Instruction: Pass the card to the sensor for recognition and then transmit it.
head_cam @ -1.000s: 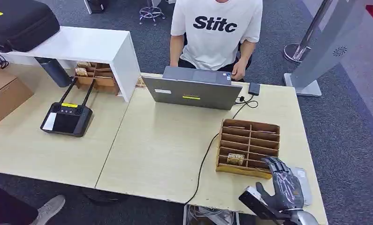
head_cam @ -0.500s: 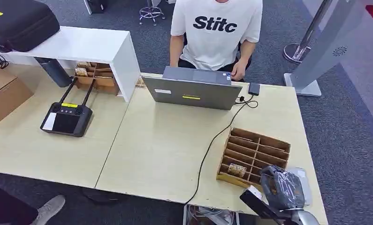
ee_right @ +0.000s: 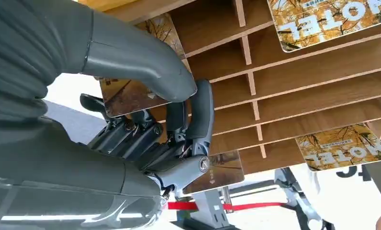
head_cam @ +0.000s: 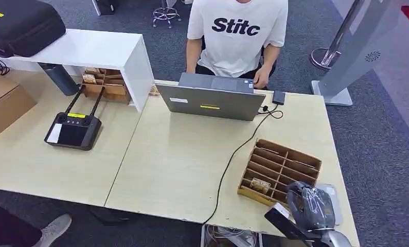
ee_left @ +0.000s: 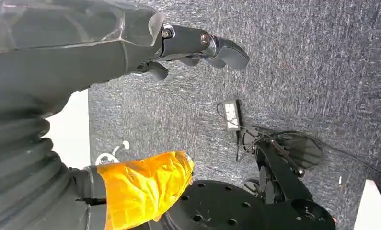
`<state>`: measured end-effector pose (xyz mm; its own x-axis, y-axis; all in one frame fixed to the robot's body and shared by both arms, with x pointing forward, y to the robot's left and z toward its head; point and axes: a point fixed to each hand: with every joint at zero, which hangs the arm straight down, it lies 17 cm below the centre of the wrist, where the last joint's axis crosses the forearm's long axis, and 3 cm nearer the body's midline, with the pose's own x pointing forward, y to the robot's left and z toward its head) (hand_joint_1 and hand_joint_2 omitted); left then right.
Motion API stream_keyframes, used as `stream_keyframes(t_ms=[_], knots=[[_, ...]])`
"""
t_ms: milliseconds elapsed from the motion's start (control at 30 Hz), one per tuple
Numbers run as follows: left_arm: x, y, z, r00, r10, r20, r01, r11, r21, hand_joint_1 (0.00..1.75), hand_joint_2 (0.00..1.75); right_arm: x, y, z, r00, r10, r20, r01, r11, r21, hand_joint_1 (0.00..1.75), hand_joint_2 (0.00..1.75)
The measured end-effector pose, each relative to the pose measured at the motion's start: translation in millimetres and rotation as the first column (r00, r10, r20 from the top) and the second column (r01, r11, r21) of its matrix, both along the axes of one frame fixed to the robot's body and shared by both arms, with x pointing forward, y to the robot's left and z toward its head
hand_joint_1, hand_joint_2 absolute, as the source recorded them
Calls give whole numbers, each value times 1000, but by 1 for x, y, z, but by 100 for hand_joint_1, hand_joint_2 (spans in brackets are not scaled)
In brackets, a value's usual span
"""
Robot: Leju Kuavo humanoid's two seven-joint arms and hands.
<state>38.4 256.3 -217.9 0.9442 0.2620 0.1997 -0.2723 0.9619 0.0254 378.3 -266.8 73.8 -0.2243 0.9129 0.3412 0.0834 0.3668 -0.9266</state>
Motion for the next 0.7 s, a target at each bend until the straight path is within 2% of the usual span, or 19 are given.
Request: stream_keyframes(t_ms=[300, 400, 467, 700], knots=[[-1, 0, 0, 1000, 2, -2, -2, 1000, 2, 0, 175, 1, -3, 2, 1000, -3, 5, 3, 1000, -2, 175, 175], [-1, 0, 0, 1000, 1, -1, -1, 1000, 2, 0, 175, 1, -3, 3, 1000, -2, 9, 2, 1000, -2, 168, 175], [0, 1, 0, 1000, 1, 1, -1, 1000, 3, 0, 175, 2, -3, 3, 1000, 0, 13, 0, 1000, -3, 175, 175], [6, -1, 0, 999, -22, 25, 22, 1000, 6, 0, 175, 9, -6, 32, 994, 1, 112, 0, 1000, -15, 175, 175]])
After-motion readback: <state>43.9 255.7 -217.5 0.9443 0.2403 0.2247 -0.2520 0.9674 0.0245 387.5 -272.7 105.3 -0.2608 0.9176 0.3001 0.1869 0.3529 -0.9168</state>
